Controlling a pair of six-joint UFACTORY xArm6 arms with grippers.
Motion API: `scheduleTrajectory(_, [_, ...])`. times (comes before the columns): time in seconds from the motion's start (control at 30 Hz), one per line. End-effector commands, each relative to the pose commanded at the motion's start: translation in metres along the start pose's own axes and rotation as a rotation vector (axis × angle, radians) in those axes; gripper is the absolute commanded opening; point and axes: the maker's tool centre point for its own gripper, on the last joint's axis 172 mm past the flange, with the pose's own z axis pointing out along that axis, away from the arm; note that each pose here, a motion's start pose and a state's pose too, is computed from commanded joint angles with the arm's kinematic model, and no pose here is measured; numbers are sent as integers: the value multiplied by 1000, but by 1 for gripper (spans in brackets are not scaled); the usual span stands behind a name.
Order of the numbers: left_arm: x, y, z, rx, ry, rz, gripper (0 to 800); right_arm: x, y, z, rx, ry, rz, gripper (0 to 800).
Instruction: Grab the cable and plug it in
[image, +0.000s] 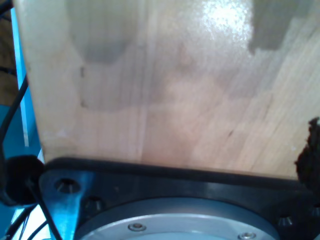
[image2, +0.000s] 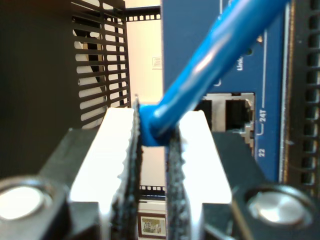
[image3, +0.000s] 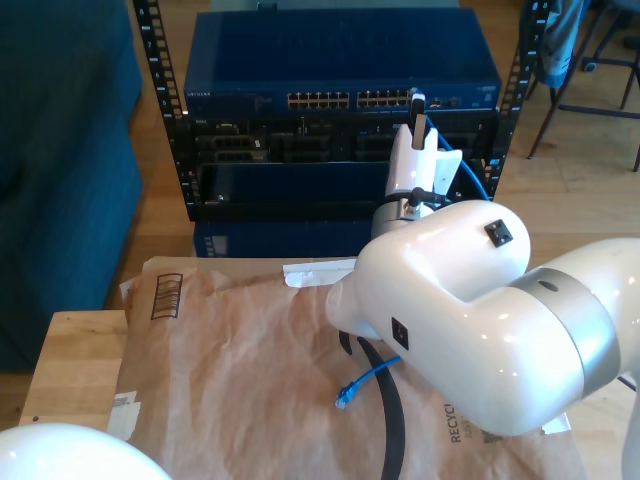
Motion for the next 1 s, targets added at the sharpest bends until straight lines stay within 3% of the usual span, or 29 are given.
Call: scheduleTrajectory(1.0, [0, 0, 0, 0, 0, 0, 800, 2, 5, 6, -1, 6, 1, 0])
